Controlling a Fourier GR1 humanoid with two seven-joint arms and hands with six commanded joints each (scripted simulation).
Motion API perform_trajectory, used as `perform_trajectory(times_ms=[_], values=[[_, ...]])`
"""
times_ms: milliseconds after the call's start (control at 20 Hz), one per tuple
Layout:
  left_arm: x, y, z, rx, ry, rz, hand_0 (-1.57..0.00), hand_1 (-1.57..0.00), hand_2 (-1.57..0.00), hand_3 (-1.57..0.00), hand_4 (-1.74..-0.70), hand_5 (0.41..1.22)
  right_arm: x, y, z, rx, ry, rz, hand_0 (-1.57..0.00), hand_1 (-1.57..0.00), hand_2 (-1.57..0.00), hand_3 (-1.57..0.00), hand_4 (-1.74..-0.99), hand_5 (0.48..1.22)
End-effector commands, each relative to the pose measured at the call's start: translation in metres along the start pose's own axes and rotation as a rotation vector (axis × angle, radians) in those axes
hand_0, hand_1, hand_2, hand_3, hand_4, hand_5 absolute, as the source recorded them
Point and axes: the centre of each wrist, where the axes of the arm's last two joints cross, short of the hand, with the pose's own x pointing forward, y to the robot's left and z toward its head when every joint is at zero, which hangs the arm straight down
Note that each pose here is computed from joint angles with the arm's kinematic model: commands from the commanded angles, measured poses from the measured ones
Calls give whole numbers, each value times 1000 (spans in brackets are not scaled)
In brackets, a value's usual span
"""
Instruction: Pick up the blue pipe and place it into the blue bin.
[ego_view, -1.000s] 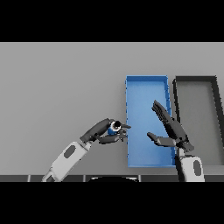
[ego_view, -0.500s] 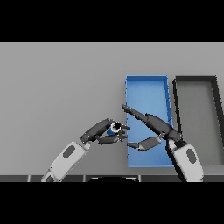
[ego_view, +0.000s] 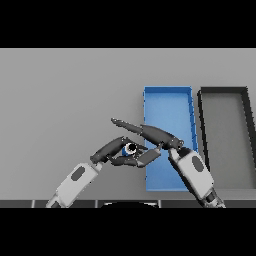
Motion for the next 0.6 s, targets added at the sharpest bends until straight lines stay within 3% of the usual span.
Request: perform_trajectory(times_ms=[0,50,100,150,250,300,400,550], values=[[0,3,1,-3,5,13,-1571,-1571,-1571,-1535,-1737,1221,3,0,-6,19,-14,-1,1,-12,-29,-2,-1222,506],[-2,2,1,-9,1,32,-1571,-1571,-1571,-1484,-1736,1221,4,1,-10,37,-24,-4,-53,-84,-102,-46,-1245,506],[0,3,1,-10,6,-12,-1394,-1326,-1320,-1288,-1737,1221,5,3,-17,59,-24,-2,-181,-225,-237,-161,-1294,509],[1,3,-3,-43,95,-71,-1182,-1078,-1063,-1030,-1682,1221,8,4,-22,80,-15,5,-345,-375,-379,-296,-1335,507],[3,3,-1,-70,191,-110,-818,-706,-680,-659,-1480,1221,8,1,-29,103,-18,23,-718,-699,-739,-635,-1430,522],[1,2,0,-49,169,-104,-776,-706,-686,-583,-1533,1221,9,3,-32,126,-46,3,-888,-873,-905,-768,-1486,550],[1,1,-2,-11,160,-78,-1063,-1017,-969,-939,-1607,1221,6,6,-35,161,-81,-64,-1134,-1124,-1145,-957,-1562,666],[1,0,0,0,125,-1,-1311,-1287,-1186,-1247,-1673,1221,1,7,-37,154,-144,-115,-1347,-1342,-1353,-1257,-1469,905]])
